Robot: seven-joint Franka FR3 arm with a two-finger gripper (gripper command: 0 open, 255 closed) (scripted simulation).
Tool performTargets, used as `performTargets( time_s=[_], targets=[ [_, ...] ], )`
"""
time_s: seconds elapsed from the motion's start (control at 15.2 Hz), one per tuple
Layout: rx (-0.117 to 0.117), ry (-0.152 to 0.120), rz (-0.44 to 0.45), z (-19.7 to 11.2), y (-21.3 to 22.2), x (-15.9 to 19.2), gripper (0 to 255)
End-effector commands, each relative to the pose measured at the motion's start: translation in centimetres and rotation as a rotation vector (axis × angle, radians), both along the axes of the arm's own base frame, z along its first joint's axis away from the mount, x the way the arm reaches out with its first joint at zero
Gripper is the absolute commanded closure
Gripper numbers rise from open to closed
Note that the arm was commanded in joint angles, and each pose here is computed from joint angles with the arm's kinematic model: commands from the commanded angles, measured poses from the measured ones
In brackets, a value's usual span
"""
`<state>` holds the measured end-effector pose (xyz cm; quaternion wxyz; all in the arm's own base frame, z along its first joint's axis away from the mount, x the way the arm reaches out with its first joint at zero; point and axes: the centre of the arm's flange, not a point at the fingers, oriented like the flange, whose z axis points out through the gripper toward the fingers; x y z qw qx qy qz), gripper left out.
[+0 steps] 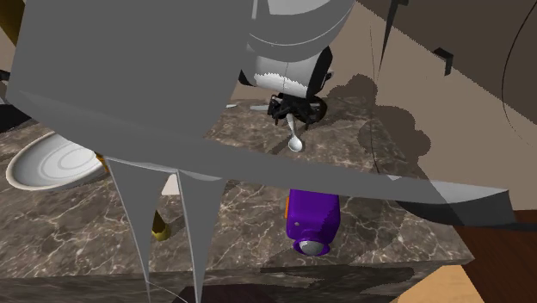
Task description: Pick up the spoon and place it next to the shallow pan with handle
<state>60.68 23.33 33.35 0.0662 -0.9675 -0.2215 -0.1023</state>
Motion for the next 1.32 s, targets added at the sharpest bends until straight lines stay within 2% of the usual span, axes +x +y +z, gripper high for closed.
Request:
performTargets(
  time_s=[0.0,0.13,0.2,0.79,1.25],
  targets=[
    [0.0,0.0,0.0,0.0,0.0,0.0,0],
    [0.0,0.0,0.0,0.0,0.0,0.0,0],
    [0.0,0.0,0.0,0.0,0.0,0.0,255],
    [0.0,0.0,0.0,0.0,0.0,0.0,255],
    [0.0,0.0,0.0,3.7,0.0,0.0,255]
  ],
)
